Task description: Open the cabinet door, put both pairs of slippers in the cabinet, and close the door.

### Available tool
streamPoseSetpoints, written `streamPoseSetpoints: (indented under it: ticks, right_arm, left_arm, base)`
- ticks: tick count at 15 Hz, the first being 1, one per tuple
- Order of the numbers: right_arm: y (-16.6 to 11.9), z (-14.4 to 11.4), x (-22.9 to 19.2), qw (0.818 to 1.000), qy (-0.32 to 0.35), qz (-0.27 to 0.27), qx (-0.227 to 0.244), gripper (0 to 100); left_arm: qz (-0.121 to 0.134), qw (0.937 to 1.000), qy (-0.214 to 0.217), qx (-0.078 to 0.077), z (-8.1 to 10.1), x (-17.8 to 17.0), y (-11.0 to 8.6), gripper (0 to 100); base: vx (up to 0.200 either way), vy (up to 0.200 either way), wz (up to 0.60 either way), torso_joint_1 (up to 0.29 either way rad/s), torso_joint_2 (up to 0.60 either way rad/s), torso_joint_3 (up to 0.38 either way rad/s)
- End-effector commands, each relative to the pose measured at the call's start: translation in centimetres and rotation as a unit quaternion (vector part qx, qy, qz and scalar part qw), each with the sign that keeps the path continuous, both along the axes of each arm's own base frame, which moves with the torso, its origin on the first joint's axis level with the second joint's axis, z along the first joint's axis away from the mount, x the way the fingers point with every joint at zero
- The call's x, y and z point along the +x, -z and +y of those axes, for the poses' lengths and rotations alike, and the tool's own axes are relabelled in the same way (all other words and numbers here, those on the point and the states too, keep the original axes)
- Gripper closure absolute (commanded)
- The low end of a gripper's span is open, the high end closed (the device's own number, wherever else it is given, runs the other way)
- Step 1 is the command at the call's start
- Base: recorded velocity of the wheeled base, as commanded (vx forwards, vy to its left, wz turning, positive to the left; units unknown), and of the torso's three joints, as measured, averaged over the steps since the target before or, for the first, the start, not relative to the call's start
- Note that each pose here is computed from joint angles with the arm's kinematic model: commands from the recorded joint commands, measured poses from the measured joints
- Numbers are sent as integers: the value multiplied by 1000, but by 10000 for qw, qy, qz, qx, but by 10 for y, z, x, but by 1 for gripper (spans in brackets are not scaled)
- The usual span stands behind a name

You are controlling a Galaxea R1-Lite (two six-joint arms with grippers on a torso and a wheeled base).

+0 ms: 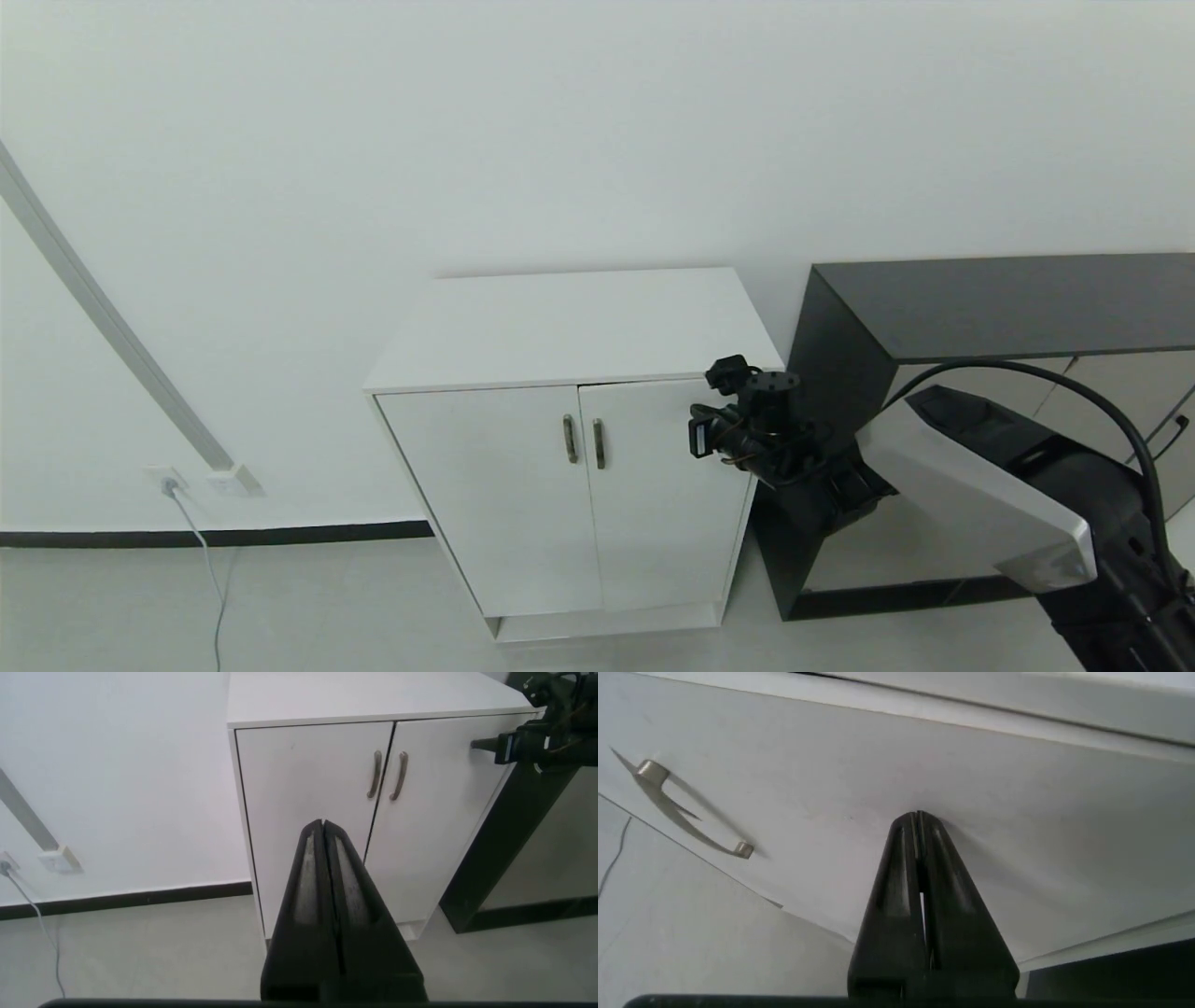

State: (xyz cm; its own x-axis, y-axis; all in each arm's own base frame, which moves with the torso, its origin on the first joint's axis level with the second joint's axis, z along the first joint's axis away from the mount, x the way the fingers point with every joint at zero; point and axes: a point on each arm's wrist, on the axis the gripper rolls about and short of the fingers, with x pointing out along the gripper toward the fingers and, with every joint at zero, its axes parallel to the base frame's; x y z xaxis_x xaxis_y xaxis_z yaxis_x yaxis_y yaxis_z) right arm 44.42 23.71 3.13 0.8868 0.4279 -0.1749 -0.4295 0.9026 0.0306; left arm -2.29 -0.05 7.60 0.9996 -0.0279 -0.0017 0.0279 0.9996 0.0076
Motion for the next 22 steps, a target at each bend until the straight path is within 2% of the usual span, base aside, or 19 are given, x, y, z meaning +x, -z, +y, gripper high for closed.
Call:
streamPoseSetpoints:
  ticks: [1,14,19,22]
  right_arm:
    - [-1,0,1,10000,2,-22,3,100]
    - [-4,-2,2,10000,54,-75,15,100]
    - [-31,-26,-28,9994,256,-204,87,100]
    - [-48,-56,-50,9985,448,-287,124,100]
  left_arm:
    - [-1,10000,-1,0,0,0,0,100]
    - [7,10000,-1,0,0,0,0,100]
    - [0,10000,-1,-23,0,0,0,100]
    - [0,10000,-1,-23,0,0,0,100]
  base:
    - [0,0,0,0,0,0]
    - [0,0,0,0,0,0]
    - [0,0,0,0,0,0]
    - [0,0,0,0,0,0]
